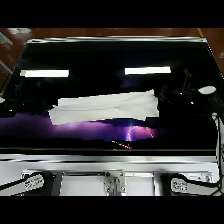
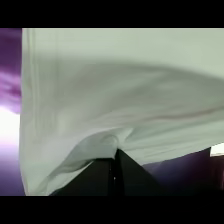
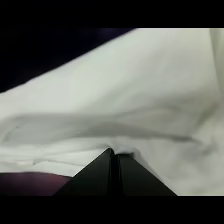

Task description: Fold the shirts.

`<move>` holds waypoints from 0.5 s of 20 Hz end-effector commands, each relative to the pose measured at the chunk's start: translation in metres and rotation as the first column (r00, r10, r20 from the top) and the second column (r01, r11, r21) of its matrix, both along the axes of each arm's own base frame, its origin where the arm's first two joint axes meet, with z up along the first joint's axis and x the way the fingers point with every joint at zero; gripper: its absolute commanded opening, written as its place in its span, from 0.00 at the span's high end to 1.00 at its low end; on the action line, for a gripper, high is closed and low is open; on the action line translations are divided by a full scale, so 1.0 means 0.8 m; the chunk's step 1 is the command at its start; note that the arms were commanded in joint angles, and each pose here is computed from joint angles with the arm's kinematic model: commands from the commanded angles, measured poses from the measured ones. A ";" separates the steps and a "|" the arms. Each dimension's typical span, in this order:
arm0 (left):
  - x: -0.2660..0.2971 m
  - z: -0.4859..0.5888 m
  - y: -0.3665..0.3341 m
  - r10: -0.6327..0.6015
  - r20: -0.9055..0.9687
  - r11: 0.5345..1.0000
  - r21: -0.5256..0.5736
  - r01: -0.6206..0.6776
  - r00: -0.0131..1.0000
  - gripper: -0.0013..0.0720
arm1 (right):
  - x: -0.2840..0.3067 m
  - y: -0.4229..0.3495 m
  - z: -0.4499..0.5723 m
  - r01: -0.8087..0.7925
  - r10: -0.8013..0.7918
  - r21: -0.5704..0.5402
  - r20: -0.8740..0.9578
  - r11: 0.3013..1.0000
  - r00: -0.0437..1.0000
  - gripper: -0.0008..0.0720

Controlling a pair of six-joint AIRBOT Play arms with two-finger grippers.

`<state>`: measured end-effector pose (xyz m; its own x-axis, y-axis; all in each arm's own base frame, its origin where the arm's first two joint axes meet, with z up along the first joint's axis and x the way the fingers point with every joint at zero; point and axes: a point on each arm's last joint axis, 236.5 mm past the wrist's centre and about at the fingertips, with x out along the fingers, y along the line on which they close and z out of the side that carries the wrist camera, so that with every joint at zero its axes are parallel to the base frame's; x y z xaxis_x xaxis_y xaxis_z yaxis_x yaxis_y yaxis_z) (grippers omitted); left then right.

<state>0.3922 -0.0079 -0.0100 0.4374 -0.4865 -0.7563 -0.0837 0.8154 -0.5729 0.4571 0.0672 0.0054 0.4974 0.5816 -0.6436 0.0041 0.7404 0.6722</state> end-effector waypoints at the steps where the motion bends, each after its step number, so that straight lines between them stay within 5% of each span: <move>1: 0.047 0.005 0.001 -0.018 0.032 1.000 0.004 0.018 0.999 0.94 | 0.069 0.016 -0.003 0.024 -0.024 -0.002 0.035 1.000 0.999 0.90; 7: 0.067 -0.060 -0.024 -0.048 -0.088 0.998 -0.046 0.044 0.995 0.93 | 0.055 -0.015 -0.094 0.042 -0.060 -0.121 -0.153 0.992 0.986 0.90; 8: 0.066 -0.069 -0.024 -0.039 -0.111 0.998 -0.056 0.033 0.993 0.83 | 0.053 -0.017 -0.101 0.036 -0.057 -0.135 -0.160 0.990 0.985 0.90; 9: 0.065 -0.073 -0.025 -0.040 -0.121 0.998 -0.060 0.033 0.992 0.58 | 0.054 -0.019 -0.104 0.035 -0.057 -0.142 -0.158 0.989 0.986 0.81; 10: 0.065 -0.072 -0.024 -0.039 -0.120 0.998 -0.060 0.032 0.992 0.31 | 0.057 -0.024 -0.102 0.039 -0.061 -0.149 -0.144 0.988 0.988 0.52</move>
